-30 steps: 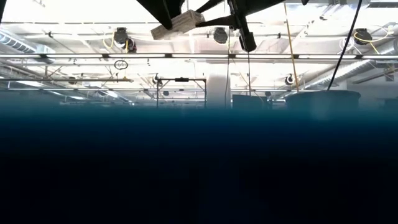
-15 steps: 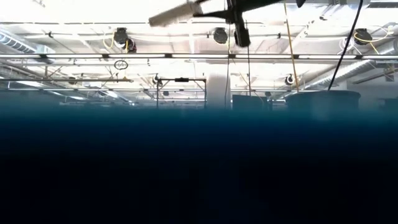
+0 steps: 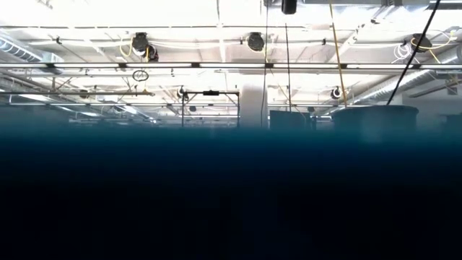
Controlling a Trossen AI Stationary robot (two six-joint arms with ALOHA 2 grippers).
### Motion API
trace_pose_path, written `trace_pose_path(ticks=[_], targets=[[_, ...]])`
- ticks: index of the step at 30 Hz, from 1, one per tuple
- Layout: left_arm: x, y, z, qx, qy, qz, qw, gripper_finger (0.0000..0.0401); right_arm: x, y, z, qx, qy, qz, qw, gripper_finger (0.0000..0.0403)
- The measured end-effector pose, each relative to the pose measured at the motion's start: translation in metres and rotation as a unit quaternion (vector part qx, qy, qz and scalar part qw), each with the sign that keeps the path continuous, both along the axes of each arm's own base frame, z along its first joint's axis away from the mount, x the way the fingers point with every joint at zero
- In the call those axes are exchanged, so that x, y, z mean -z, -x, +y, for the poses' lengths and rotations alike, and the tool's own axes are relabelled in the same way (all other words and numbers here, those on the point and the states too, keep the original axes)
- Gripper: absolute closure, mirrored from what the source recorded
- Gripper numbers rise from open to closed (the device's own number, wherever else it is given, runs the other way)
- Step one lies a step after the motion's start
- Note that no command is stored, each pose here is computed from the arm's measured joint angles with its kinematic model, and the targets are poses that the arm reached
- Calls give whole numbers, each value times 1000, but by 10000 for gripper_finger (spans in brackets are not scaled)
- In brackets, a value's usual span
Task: Pick & Place Toys
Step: Put the brown deck of cards into the left gray bin
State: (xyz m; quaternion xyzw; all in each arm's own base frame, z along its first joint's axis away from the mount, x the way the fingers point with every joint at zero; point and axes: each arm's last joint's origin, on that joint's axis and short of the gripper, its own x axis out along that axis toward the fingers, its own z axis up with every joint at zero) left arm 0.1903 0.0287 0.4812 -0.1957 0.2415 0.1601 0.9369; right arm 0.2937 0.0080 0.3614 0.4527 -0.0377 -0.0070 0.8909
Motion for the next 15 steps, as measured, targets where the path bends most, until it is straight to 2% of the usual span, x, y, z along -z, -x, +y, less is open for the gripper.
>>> trace_pose_path(ticks=[5, 8, 11, 15], targets=[[-4, -11, 7, 48, 60, -71, 995, 36, -8, 8, 9, 11, 18, -14, 1000, 353], [-1, -26, 12, 86, 86, -125, 985, 36, -9, 10, 17, 11, 27, -16, 999, 353], [11, -41, 19, 103, 110, -170, 974, 36, -9, 11, 28, 8, 34, -16, 999, 353], [42, -56, 28, 90, 146, -161, 972, 36, -9, 15, 45, 8, 44, -13, 999, 353]])
